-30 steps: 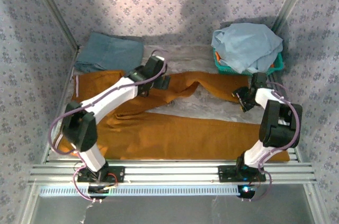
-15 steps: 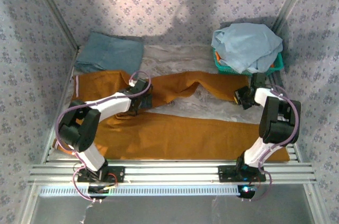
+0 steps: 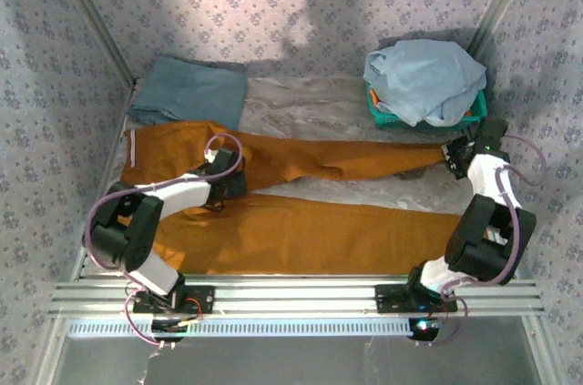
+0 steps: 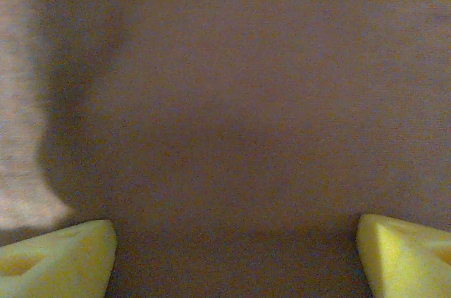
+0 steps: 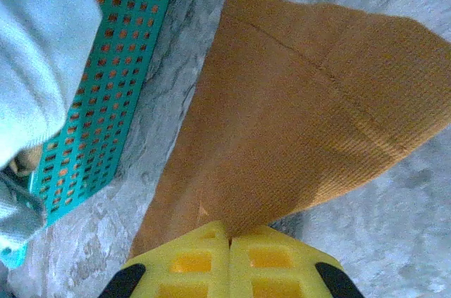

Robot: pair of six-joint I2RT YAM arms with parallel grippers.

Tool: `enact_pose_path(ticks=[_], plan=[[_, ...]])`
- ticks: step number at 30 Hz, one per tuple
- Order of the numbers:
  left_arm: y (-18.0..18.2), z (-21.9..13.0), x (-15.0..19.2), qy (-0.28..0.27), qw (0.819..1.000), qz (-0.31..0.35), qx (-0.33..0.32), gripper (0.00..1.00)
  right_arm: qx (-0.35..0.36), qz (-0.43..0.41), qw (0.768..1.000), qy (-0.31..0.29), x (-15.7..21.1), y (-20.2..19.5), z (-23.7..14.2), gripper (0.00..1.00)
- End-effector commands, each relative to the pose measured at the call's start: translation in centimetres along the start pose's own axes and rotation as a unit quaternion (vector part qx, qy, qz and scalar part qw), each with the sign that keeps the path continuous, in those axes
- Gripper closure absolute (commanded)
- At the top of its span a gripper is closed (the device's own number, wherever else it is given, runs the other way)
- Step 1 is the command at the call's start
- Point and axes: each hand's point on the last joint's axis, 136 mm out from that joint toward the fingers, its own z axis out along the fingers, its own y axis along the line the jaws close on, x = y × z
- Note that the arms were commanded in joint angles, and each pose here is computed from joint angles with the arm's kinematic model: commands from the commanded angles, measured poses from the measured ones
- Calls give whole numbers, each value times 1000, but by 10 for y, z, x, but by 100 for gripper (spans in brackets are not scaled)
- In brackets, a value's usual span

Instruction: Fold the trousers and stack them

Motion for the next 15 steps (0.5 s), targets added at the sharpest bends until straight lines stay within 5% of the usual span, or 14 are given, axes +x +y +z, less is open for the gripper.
enact_pose_path(ticks=[1, 9, 10, 13, 15], plan=[[9, -9, -1, -9, 1000, -8, 12, 13, 18, -16, 1000, 3, -7, -4, -9, 100], [33, -23, -5, -11, 998, -54, 30, 16, 39, 15, 999, 33, 18, -46, -5, 100], [35, -24, -3, -9, 998, -61, 33, 17, 47, 22, 998, 38, 26, -58, -3, 96], [49, -24, 7, 1, 996, -83, 20, 17, 77, 52, 995, 47, 37, -94, -5, 64], [65, -24, 14, 10, 995, -100, -3, 17, 92, 80, 992, 37, 36, -113, -9, 55]])
